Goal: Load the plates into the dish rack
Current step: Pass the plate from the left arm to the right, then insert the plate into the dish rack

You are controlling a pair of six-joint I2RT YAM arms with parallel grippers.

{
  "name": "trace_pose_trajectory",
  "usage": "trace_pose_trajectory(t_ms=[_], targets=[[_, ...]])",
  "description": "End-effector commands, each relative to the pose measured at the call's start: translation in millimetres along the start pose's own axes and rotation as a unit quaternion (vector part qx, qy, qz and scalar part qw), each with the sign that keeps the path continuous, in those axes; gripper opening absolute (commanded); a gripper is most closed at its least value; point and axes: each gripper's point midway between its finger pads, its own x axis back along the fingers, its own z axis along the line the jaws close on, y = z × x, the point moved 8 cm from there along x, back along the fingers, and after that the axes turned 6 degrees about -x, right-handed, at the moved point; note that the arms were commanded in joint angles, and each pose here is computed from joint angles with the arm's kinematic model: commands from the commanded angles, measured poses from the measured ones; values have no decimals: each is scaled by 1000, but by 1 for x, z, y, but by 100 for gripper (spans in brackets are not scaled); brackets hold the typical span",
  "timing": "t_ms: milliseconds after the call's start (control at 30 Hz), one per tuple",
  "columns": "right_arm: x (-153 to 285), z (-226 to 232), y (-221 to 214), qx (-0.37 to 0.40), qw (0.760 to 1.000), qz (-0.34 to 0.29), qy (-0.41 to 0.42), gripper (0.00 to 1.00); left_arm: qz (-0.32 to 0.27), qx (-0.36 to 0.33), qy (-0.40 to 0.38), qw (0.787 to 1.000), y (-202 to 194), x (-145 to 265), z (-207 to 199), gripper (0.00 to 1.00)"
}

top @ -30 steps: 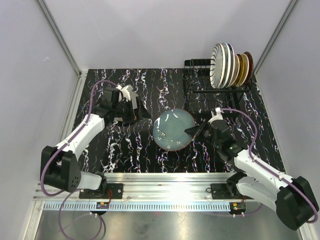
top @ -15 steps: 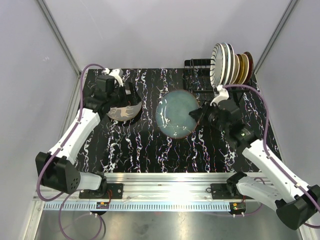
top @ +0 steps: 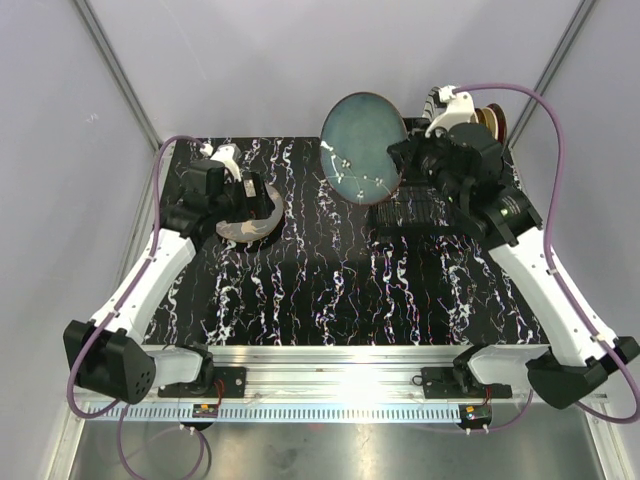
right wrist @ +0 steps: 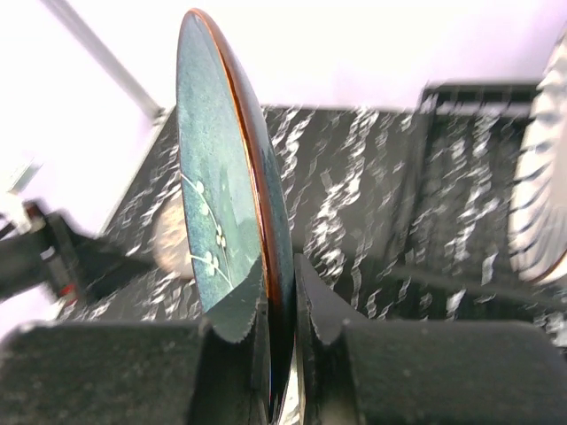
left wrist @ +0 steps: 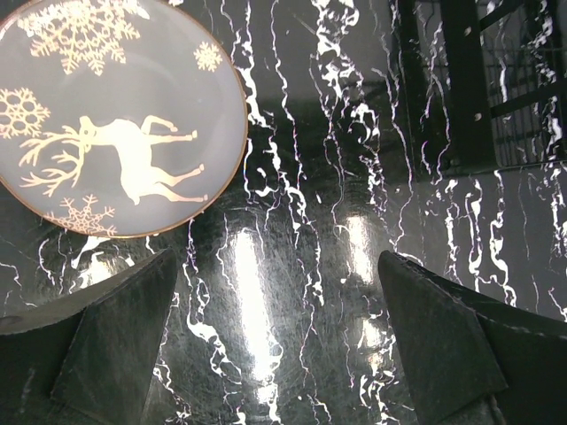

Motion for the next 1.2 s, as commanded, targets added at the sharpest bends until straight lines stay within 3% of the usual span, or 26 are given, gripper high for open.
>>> trace_pose_trajectory(t_ms=[0, 267, 600, 867, 1167], targets=[[8, 17, 66, 29, 991, -129, -1, 0, -42, -10, -3, 999, 11, 10, -2, 99], [2, 13, 108, 85, 973, -198, -81, 0, -40, -8, -23, 999, 10, 10, -5, 99], [0, -4, 132, 175, 936, -231, -198, 0, -37, -6, -29, 999, 10, 9, -6, 99], [-9, -21, 125, 225, 909, -215, -277, 0, -29, -4, -35, 999, 7, 6, -7, 99], [-34, -35, 103, 245, 899, -189, -310, 0, -26, 0, -35, 999, 6, 4, -7, 99]])
